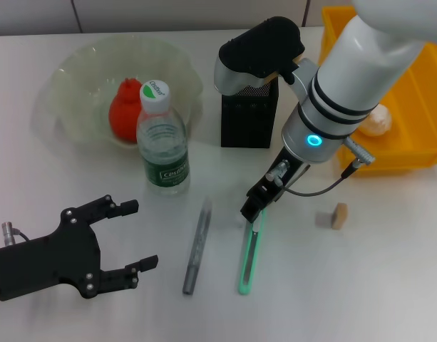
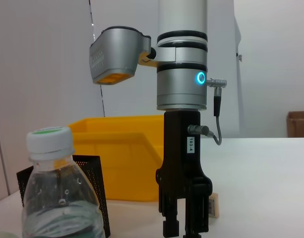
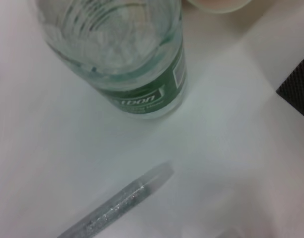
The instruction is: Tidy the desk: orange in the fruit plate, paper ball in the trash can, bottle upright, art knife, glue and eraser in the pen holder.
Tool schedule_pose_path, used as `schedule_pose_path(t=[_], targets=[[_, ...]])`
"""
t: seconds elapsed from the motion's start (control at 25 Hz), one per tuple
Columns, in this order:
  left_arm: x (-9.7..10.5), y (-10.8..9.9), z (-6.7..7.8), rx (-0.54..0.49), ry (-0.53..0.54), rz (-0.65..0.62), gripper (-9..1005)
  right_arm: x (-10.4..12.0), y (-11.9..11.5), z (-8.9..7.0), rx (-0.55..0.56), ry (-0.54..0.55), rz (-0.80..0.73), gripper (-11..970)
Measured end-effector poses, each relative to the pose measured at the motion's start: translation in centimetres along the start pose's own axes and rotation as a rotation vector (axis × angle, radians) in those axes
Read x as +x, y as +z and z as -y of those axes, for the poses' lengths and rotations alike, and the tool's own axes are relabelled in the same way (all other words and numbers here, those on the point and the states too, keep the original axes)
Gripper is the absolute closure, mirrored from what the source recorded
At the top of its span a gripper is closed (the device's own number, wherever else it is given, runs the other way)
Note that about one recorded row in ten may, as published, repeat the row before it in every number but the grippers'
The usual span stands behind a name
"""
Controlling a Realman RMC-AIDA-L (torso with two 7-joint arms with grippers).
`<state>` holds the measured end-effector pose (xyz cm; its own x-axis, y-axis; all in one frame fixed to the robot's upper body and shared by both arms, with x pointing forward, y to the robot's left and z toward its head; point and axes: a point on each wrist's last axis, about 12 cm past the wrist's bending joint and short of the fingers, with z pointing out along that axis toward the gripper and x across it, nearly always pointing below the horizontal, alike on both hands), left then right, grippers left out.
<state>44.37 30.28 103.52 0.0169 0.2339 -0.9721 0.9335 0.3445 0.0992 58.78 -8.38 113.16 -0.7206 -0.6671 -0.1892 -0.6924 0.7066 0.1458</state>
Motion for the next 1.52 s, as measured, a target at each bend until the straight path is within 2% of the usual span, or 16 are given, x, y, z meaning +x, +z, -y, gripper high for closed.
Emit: schedule_pose_path(t=[0.6,0.84,1.48,1.52], targets=[[0.00,-0.01,0.10,0.003,-0.003,0.003,171,-0.09,0.82,-0.39,-0.001,-0.014,-0.016,360],[0.01,-0.07,0.11,0.003,-0.003,0.003,171,-0.03,0.90,-0.33,0.000,-0.011,-0.019,481],[-0.04,-0.04,0.05,0.001,-0.003,0.005,171,0.18,0.90,-0.53,0.002,-0.023,-0.049,522],[-0.05,-0.03,0.04,0.002,-0.003,0.006,171,0.20,0.88,-0.54,0.002,-0.024,-0.053,562]])
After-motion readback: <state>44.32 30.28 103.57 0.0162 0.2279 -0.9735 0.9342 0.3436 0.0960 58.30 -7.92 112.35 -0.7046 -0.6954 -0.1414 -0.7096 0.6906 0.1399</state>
